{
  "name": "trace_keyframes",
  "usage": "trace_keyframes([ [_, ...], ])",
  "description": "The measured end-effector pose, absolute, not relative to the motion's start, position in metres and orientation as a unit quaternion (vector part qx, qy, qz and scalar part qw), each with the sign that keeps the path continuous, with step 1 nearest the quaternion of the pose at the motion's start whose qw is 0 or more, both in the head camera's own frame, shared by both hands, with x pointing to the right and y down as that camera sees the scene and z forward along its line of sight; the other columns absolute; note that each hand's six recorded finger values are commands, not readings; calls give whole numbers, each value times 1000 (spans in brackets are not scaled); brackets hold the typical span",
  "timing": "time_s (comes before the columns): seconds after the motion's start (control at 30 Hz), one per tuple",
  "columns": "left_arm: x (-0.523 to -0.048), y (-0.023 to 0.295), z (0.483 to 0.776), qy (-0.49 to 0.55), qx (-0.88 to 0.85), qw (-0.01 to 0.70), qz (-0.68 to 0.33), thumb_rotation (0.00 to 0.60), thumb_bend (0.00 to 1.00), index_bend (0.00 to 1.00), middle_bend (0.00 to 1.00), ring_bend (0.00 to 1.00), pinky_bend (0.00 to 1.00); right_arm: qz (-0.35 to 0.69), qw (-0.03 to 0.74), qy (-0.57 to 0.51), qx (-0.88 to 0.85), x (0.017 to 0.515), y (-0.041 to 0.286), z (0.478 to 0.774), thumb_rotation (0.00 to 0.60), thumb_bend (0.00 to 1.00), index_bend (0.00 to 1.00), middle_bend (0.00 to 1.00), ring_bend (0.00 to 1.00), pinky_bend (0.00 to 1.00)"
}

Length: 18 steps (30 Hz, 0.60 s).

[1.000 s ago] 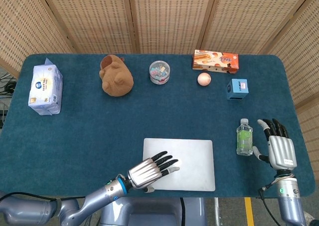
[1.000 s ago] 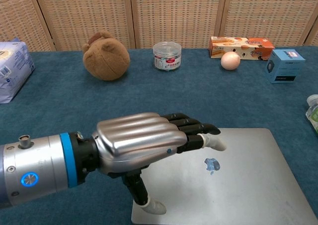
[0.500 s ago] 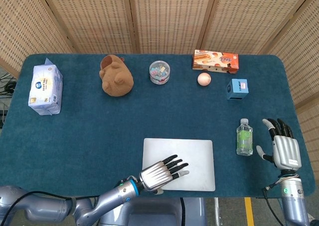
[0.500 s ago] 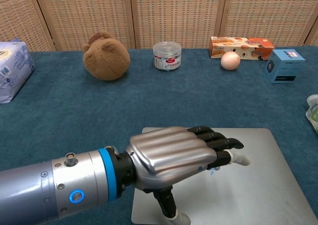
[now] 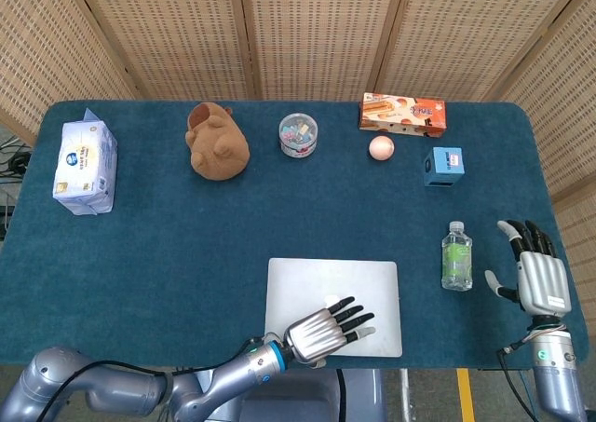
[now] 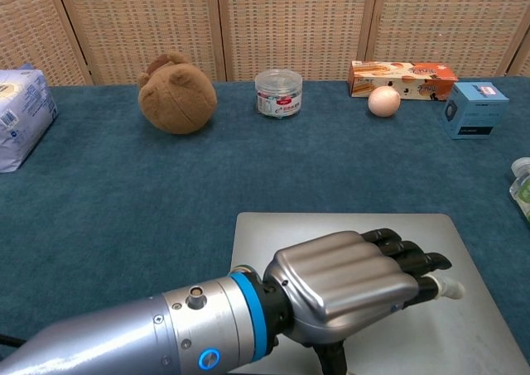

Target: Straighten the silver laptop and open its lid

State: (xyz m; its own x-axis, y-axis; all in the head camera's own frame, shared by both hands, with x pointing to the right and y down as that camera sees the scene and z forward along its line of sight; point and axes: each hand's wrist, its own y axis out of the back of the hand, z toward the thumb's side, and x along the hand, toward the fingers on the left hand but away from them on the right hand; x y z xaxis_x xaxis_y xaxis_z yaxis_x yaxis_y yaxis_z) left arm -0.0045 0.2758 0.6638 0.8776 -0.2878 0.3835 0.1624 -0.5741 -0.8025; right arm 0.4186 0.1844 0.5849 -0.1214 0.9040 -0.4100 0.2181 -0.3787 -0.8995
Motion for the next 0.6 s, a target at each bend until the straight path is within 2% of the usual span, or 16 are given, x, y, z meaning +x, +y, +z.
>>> trace_keyframes([
  [0.6,14,281,676,34,-852,458,-251,600,0,76,0,0,0,584,286,-479,-590,428,188,584,600,311,143,138,0,96],
])
